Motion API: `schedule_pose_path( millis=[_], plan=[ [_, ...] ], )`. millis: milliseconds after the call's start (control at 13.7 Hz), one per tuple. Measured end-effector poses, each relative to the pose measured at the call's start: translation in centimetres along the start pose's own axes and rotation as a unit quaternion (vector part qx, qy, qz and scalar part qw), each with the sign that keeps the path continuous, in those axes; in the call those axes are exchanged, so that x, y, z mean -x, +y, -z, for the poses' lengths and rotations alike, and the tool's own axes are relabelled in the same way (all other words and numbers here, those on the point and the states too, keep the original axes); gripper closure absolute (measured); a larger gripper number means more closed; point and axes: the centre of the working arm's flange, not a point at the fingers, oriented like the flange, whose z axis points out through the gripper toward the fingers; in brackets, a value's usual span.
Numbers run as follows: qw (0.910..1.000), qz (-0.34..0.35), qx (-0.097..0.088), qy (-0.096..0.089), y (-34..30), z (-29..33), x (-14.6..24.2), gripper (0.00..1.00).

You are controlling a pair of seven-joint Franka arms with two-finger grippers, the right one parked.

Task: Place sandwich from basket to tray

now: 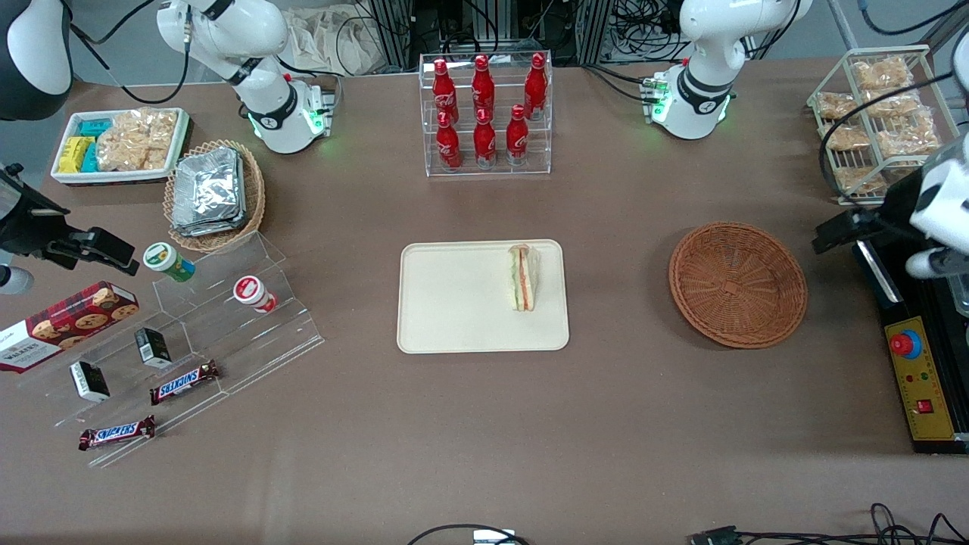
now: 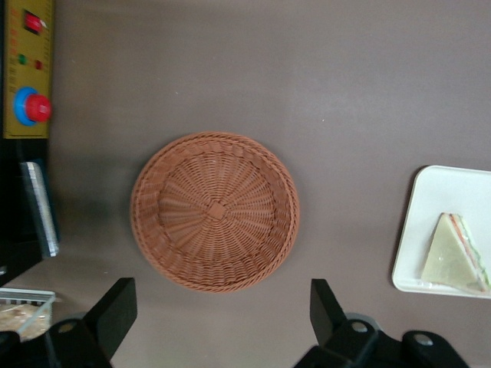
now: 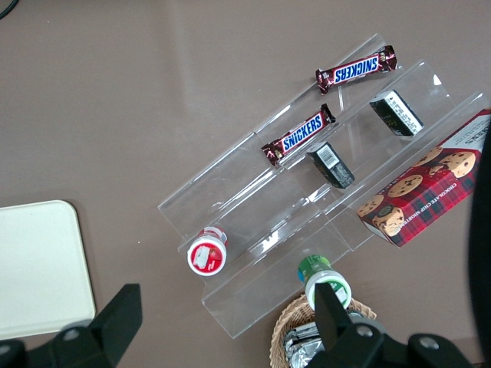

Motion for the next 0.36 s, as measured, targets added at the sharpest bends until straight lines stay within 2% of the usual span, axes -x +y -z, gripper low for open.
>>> schedule_pose_path(
  millis=[146, 364],
  plan=[
    [0.9999, -0.010, -0.002, 0.012, 0.6, 1.9, 1.4, 0.00],
    [0.9996, -0.024, -0.003, 0.017, 2.1, 2.5, 2.0, 0.00]
  ],
)
